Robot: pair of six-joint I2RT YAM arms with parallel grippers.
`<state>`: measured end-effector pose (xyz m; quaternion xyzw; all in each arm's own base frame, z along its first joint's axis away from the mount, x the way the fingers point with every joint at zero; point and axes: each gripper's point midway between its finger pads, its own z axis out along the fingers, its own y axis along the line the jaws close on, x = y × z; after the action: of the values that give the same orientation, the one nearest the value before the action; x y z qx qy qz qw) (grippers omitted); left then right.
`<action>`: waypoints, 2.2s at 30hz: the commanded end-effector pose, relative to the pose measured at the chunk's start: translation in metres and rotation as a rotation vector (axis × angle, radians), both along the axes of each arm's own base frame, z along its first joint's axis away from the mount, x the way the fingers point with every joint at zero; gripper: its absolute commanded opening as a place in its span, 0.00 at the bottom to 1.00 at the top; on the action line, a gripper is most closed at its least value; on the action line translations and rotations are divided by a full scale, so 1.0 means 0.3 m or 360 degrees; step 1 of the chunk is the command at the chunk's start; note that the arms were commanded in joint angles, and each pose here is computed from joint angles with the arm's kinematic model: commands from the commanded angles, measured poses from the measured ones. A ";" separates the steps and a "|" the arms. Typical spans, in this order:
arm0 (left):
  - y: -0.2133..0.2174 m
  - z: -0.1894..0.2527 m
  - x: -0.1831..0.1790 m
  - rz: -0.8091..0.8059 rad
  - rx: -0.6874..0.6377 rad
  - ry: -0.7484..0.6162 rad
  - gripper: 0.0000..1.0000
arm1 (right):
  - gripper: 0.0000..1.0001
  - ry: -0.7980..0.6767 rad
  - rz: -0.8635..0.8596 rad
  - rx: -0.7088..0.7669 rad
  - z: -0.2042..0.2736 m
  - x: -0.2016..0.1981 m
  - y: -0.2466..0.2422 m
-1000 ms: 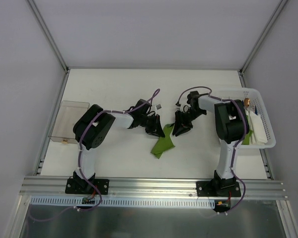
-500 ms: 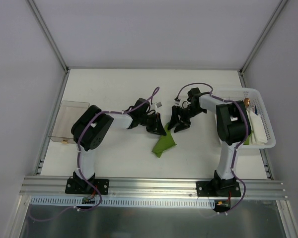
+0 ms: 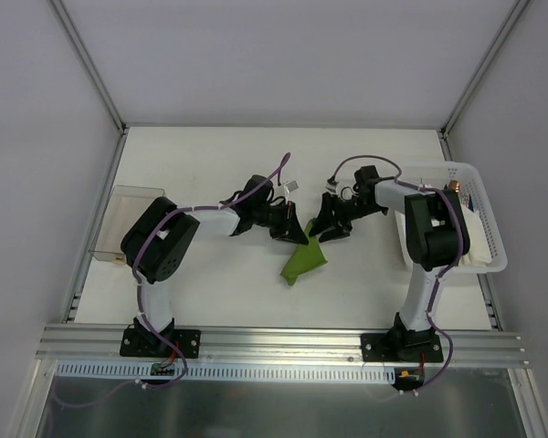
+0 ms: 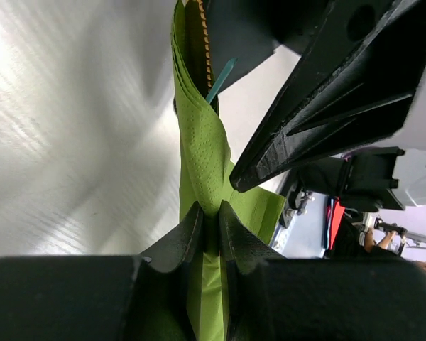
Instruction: Place the utensils on the paper napkin and roll it up
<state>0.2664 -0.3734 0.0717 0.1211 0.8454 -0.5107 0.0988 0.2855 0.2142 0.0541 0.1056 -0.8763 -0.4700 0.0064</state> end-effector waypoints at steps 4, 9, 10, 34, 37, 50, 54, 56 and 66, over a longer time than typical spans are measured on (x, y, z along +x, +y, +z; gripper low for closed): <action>0.000 0.243 -0.005 -0.0071 -0.0224 -0.0135 0.00 | 0.72 -0.0513 -0.0006 0.0425 0.259 0.069 0.009; 0.008 0.340 -0.037 -0.0146 -0.0316 -0.0180 0.00 | 0.75 -0.0702 0.0032 0.0535 0.376 0.065 0.016; 0.010 0.353 -0.046 -0.0162 -0.0332 -0.0181 0.00 | 0.75 -0.0732 0.0032 0.0558 0.400 0.069 0.021; 0.021 0.649 -0.094 -0.0206 -0.0558 -0.0317 0.00 | 0.82 -0.0977 0.0105 0.0805 0.704 -0.073 0.077; 0.020 0.658 -0.091 -0.0194 -0.0560 -0.0334 0.00 | 0.81 -0.0931 0.0145 0.0820 0.707 -0.103 0.107; 0.033 0.712 -0.099 -0.0176 -0.0591 -0.0403 0.00 | 0.72 -0.0748 0.0103 0.0784 0.638 -0.099 0.130; 0.038 0.710 -0.094 -0.0153 -0.0589 -0.0415 0.00 | 0.58 -0.0759 0.0096 0.0781 0.647 -0.108 0.129; 0.040 0.706 -0.093 -0.0149 -0.0589 -0.0409 0.00 | 0.47 -0.0744 0.0080 0.0773 0.643 -0.104 0.128; 0.042 0.702 -0.104 -0.0173 -0.0619 -0.0420 0.00 | 0.39 -0.0622 0.0038 0.0799 0.649 -0.071 0.128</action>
<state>0.2407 -0.3650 0.2430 0.1781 0.7459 -0.6205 0.1637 0.2547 0.2527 0.2411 0.2061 -0.7205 -0.6391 -0.1730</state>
